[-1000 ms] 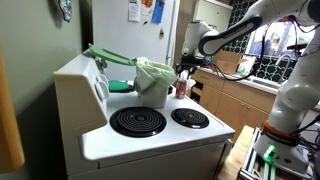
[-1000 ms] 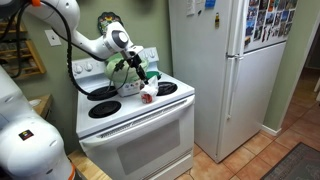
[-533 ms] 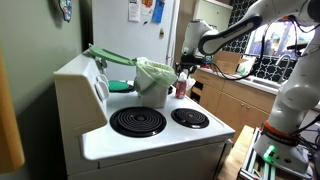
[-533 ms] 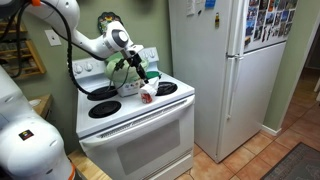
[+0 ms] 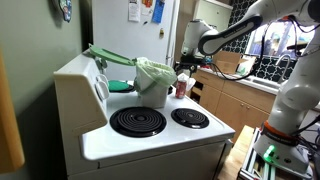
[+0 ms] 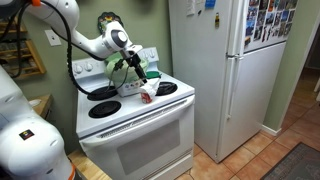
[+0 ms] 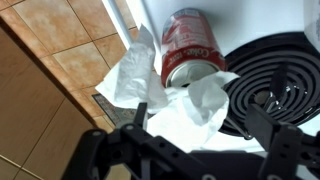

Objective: Put the piece of tissue on the red can and then put the can and piece of tissue in the white bin

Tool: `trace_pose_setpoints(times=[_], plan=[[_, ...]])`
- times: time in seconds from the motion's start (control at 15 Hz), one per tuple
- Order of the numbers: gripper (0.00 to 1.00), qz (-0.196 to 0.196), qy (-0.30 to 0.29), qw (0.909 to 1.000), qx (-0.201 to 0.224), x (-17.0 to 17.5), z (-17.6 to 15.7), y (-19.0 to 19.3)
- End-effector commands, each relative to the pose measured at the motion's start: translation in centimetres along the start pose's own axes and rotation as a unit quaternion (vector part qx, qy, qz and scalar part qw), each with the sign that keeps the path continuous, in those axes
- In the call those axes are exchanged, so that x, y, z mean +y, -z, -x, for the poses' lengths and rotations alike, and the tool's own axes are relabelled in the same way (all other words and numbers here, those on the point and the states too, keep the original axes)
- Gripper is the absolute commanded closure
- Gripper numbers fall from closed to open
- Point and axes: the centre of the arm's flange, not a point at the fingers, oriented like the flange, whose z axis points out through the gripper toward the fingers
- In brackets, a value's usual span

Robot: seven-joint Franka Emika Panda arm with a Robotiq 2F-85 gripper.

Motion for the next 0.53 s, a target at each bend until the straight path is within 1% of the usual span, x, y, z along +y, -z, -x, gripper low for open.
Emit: trace_pose_setpoints(times=[0.0, 0.47], plan=[[0.0, 0.006, 0.006, 0.9999, -0.008, 0.0, 0.7, -0.4], [0.0, 0.013, 0.024, 0.9995, -0.017, -0.5, 1.8, -2.0]])
